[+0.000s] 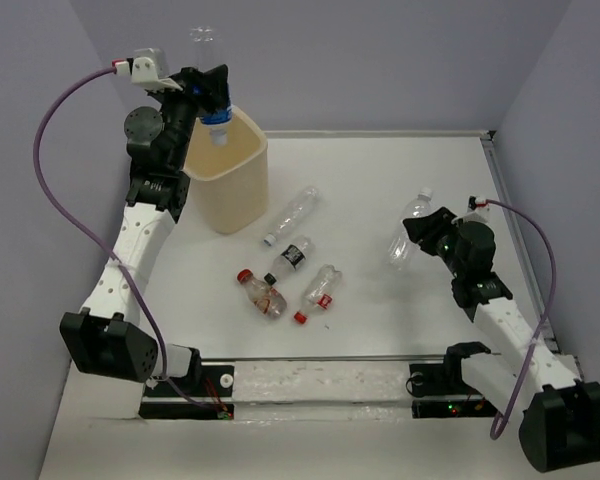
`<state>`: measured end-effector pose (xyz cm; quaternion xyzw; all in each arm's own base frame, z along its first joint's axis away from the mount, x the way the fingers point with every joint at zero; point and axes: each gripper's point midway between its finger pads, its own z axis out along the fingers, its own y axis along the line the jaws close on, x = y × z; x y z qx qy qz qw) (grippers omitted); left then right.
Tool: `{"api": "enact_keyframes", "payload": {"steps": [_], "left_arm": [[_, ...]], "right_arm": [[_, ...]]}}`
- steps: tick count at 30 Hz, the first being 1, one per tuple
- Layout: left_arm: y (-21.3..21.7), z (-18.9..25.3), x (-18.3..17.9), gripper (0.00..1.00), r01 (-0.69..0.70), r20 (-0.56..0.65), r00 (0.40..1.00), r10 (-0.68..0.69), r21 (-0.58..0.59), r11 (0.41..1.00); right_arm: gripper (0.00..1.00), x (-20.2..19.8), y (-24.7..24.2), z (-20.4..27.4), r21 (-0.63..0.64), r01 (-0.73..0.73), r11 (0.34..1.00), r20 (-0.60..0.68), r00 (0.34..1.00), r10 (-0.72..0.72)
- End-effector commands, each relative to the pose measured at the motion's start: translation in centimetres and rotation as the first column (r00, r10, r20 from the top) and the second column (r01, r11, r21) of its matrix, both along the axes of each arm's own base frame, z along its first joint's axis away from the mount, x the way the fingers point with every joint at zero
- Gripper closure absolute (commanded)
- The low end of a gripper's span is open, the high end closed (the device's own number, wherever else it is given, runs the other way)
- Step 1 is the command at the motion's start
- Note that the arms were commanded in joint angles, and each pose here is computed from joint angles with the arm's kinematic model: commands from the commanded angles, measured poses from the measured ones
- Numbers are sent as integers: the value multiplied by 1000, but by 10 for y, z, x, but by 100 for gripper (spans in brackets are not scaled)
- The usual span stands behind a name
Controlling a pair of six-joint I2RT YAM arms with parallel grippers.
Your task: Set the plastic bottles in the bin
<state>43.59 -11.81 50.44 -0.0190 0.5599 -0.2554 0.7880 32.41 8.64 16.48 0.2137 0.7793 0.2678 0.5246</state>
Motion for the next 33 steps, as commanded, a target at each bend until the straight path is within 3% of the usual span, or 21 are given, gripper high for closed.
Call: {"api": "enact_keyframes", "payload": {"steps": [1,3,5,8,12,13,14,16,17,18,20,22,24,26,27,28,30,31,32,33], "left_arm": [[61,-17,21,53,-240,10,971,240,-36,970],[78,-44,35,46,-281,-25,960,280,-42,959],[84,-63,45,24,-288,-62,956,285,-36,957],[91,-76,48,2,-311,-87,948,307,-46,949],[82,-67,36,1,-256,-71,965,252,-59,965],[77,-55,24,1,-223,-55,974,219,-79,972],[71,-54,17,1,-185,-60,982,181,-81,979],[65,-41,-10,1,-142,-53,989,137,-111,984],[62,-45,-18,1,-118,-70,991,110,-126,985],[61,-58,-35,1,-110,-131,988,88,-175,978],[61,-79,-51,1,-115,-213,975,66,-225,968],[59,-117,-77,1,-119,-325,945,34,-244,963],[58,-160,-103,1,-132,-431,902,27,-216,967],[55,-191,-122,1,-121,-503,864,11,-187,975],[54,-208,-142,1,-118,-558,830,4,-169,978],[51,-217,-154,1,-95,-579,815,-17,-163,982],[44,-243,-172,1,-69,-635,771,-59,-176,982],[36,-251,-189,1,-38,-661,742,-114,-210,977],[31,-268,-196,1,-22,-695,704,-146,-226,974],[26,-284,-206,1,-9,-736,654,-174,-237,971]], "right_arm": [[68,-8,19,55,6,-90,996,159,983,88],[68,-12,33,81,3,-138,990,212,968,135],[68,-13,46,99,-5,-170,985,254,953,165],[68,-9,83,142,-21,-247,969,322,916,241],[67,-1,150,200,-68,-365,928,422,832,359],[67,12,171,192,-95,-389,916,397,829,393],[67,12,189,228,-115,-400,909,460,790,406],[67,20,213,247,-135,-422,896,495,755,430],[67,35,232,236,-159,-436,886,474,753,456],[67,33,246,271,-158,-465,871,533,702,471],[67,38,268,285,-173,-485,858,558,669,491],[67,50,295,306,-198,-490,849,596,627,502],[67,69,322,291,-240,-498,833,571,622,536],[67,73,333,326,-254,-482,839,631,575,521],[68,88,348,308,-266,-483,835,614,583,533],[68,84,353,340,-256,-476,841,668,543,510],[68,98,362,344,-262,-455,851,684,535,496],[68,120,379,312,-271,-445,853,644,575,505],[68,121,378,337,-259,-424,868,691,546,473],[68,134,377,333,-241,-383,892,695,574,434]]}}
